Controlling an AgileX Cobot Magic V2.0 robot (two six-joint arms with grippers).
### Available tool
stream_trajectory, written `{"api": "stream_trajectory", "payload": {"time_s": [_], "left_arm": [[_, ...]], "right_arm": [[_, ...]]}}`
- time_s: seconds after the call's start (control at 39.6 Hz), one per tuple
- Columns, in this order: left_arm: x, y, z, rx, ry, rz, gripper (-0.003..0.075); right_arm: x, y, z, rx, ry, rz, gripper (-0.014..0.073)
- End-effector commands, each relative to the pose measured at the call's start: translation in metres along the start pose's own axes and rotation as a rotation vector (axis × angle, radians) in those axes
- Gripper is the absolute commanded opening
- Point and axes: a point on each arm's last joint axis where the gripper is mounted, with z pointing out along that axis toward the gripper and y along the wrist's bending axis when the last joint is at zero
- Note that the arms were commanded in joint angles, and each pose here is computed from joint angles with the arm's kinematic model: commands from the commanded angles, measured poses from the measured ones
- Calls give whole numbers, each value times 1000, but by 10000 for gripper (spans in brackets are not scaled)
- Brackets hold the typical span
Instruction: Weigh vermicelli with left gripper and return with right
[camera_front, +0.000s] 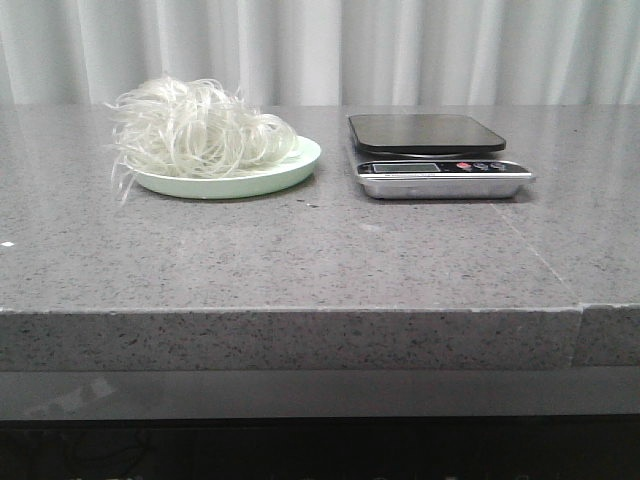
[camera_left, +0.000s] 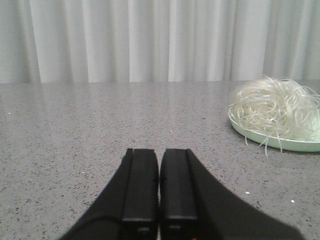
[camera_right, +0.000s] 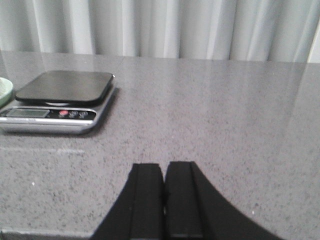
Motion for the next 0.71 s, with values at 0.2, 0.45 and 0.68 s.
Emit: {"api": "stream_trajectory", "payload": {"time_s": [0.2,0.45,0.68], "left_arm": [[3,0,-1,-3,-74,-11,155],[3,0,-1,-3,-74,-11,155],[3,0,-1,-3,-74,-11,155]], "right_arm": [[9,-1,3,10,-166,-10,158],[6,-1,3,10,-193,-9,158],[4,-1,3,10,-218,-9,158]]}}
